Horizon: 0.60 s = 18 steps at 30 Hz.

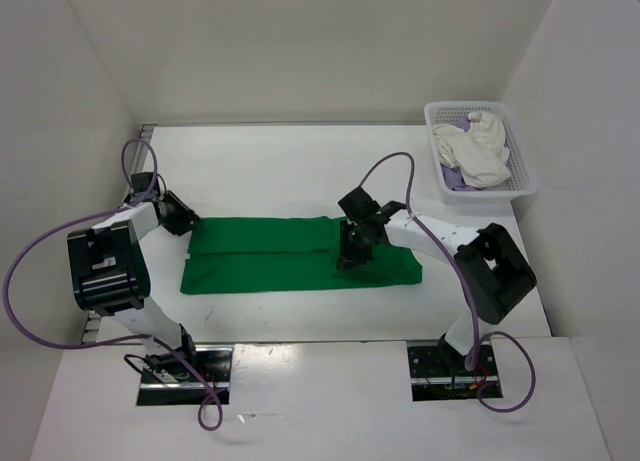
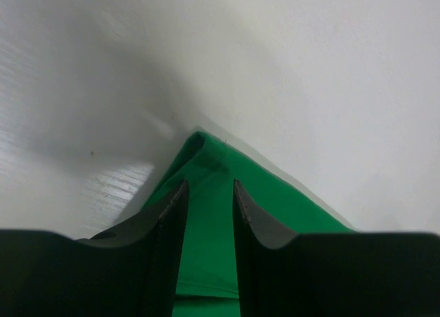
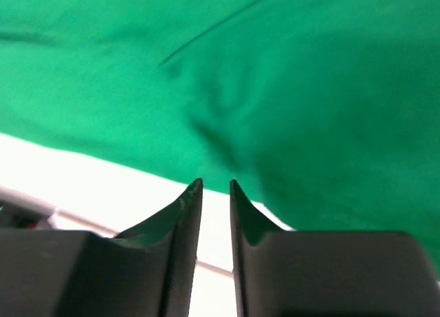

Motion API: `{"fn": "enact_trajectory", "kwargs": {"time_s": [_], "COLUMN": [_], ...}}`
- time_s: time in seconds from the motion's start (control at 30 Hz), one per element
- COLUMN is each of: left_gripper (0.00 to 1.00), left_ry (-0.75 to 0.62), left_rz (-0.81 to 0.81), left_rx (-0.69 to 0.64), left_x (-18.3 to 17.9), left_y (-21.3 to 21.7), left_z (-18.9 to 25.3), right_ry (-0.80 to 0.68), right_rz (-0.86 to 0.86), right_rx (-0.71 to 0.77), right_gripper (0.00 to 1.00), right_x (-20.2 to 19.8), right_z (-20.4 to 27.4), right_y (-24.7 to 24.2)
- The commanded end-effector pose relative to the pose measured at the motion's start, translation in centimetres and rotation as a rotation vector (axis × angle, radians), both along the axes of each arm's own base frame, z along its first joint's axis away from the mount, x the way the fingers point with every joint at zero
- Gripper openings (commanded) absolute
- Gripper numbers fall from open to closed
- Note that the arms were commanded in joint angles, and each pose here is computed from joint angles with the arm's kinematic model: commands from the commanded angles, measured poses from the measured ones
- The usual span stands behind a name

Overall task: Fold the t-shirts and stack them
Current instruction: Fold the other side of the tshirt into a rectangle

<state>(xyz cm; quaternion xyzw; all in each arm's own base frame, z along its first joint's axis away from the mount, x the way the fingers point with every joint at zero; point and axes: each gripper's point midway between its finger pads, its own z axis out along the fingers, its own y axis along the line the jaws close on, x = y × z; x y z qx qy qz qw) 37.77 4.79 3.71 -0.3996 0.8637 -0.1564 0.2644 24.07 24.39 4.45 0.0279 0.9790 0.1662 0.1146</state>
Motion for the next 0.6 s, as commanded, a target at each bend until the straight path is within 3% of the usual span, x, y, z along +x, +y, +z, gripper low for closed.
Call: {"fn": "enact_trajectory", "kwargs": {"time_s": [0.0, 0.1, 0.2, 0.23, 0.27, 0.37, 0.43, 0.57], "left_gripper": [0.39, 0.39, 0.39, 0.39, 0.39, 0.39, 0.39, 0.39], "left_ry": [-0.076, -0.116, -0.167, -0.165, -0.186, -0.189, -0.179, -0.125], "left_rz": [0.002, -0.01, -0.028, -0.033, -0.065, -0.149, -0.199, -0.203], "left_rx": [-0.013, -0.018, -0.01, -0.004, -0.001, 0.019, 0.012, -0.041], "left_x": [1.7, 2.4, 3.0, 2.9, 3.0, 3.1, 2.7, 1.6], "left_y": [-0.2, -0.3, -1.1, -1.4, -2.7, -6.5, -8.6, -10.6], "left_z": [2.1, 3.8, 6.1, 6.3, 7.1, 7.3, 6.9, 4.1], "right_ry": [0.033, 0.04, -0.03, -0.046, -0.055, -0.115, -0.112, -0.038], "right_rz": [0.036, 0.072, 0.072, 0.043, 0.013, -0.098, -0.166, -0.245], "right_rx": [0.168, 0.224, 0.202, 0.188, 0.179, 0.141, 0.101, 0.104], "right_gripper": [0.29, 0.43, 0.43, 0.38, 0.24, 0.05, 0.03, 0.01], "right_x": [-1.5, -1.7, -0.4, 0.7, 1.5, 5.0, 5.8, 3.3], "right_z": [3.5, 6.0, 7.3, 7.2, 7.2, 5.7, 4.5, 1.5], "right_y": [3.0, 4.0, 3.4, 2.4, 1.7, -1.5, -3.1, -4.4]}}
